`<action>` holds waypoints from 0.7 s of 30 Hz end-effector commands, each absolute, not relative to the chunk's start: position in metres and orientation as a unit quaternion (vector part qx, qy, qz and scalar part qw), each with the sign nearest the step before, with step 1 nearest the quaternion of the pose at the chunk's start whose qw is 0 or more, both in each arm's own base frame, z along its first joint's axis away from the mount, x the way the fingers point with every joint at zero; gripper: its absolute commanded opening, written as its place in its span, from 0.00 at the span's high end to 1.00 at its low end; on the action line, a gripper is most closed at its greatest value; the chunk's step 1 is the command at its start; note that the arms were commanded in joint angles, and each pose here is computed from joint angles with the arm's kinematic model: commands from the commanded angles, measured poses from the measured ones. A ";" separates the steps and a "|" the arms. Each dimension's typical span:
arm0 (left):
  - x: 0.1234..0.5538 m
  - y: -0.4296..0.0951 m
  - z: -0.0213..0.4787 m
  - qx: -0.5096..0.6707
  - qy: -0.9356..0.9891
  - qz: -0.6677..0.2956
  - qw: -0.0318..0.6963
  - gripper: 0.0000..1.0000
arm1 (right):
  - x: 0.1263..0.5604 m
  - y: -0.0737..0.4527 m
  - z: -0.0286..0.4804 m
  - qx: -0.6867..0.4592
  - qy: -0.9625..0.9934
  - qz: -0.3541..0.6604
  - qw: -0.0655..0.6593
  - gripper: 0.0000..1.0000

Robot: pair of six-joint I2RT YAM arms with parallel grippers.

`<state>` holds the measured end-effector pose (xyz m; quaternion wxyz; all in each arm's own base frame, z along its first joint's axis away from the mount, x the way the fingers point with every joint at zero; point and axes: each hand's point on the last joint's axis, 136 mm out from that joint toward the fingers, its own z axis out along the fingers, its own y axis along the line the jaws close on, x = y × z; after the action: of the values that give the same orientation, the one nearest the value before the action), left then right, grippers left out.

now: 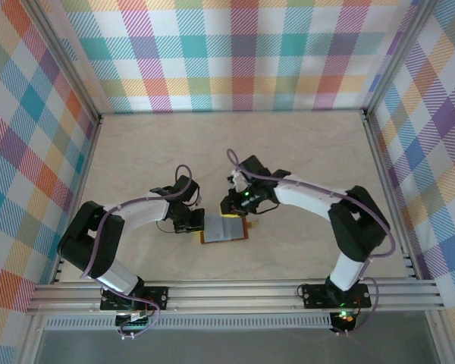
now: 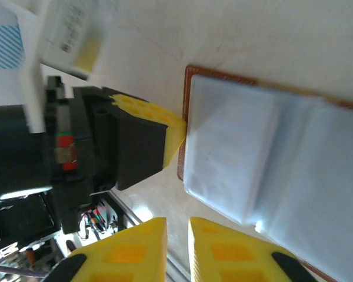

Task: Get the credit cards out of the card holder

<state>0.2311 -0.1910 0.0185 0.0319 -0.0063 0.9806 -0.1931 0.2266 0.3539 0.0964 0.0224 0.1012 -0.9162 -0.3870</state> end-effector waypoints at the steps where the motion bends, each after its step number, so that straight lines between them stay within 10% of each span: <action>1: 0.217 -0.182 0.006 -0.013 0.983 -0.183 0.009 0.95 | 0.212 0.385 0.084 0.081 -0.910 -0.400 0.064 0.89; 10: 0.217 -0.182 0.011 -0.002 0.984 -0.180 0.010 0.95 | 0.209 0.403 0.045 0.069 -0.929 -0.351 0.092 0.96; 21: 0.218 -0.182 0.007 0.003 0.984 -0.177 0.007 0.95 | 0.210 0.342 0.016 0.071 -0.979 -0.179 0.071 0.71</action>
<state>0.2308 -0.1918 0.0191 0.0344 -0.0013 0.9798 -0.1969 0.2154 0.3773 0.0304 0.0702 0.0734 -0.9572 -0.2711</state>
